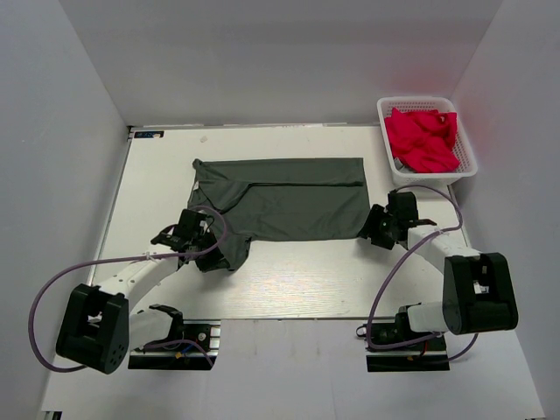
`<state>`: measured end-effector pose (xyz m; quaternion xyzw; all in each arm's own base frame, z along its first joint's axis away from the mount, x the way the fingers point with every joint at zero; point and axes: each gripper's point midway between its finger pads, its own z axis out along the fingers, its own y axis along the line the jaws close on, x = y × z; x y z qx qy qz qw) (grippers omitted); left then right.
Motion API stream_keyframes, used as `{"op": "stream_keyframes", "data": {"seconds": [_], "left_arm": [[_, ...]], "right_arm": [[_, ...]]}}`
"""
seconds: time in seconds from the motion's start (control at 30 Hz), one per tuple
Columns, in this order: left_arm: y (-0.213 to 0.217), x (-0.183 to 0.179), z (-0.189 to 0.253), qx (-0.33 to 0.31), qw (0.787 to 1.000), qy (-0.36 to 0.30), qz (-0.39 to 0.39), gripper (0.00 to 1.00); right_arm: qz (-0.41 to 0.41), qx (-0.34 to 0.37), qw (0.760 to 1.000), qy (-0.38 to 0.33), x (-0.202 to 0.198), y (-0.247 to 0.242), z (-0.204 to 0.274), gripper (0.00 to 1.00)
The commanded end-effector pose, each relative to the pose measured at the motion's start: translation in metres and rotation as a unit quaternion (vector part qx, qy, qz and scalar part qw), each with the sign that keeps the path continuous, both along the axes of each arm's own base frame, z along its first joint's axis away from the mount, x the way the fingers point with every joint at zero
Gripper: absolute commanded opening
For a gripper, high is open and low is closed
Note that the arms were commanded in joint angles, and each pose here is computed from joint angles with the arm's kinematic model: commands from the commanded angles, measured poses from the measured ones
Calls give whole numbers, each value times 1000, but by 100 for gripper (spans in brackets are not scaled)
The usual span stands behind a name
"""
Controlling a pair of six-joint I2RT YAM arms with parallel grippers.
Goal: Fold and stack the t-shirts
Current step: Grap the side of the flattened tshirt closest away from the robot with both arms
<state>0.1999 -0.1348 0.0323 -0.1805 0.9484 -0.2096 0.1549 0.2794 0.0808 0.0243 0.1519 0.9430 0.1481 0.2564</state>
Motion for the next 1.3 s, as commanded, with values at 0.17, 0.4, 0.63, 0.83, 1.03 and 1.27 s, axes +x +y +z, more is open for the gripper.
{"op": "stream_keyframes", "data": {"seconds": [0.17, 0.4, 0.63, 0.83, 1.03, 1.27], "left_arm": [[-13, 26, 40, -22, 998, -54, -10, 0], [-16, 38, 49, -20, 998, -64, -18, 0], [-15, 40, 53, -16, 998, -66, -15, 0], [-13, 37, 53, -12, 998, -62, -19, 0], [-14, 39, 56, -13, 998, -67, -19, 0], [-17, 53, 69, -29, 995, -92, -20, 0]], "right_arm": [[-10, -7, 1000, -11, 16, -3, 5, 30], [-6, -24, 999, -43, 27, -8, 18, 8], [-3, -32, 999, -26, 24, -10, 18, 48], [-22, -48, 998, -15, 26, -17, 12, 52], [-8, -20, 1000, -7, 31, -4, 7, 40], [2, -8, 1000, -25, 36, 1, 19, 0]]}}
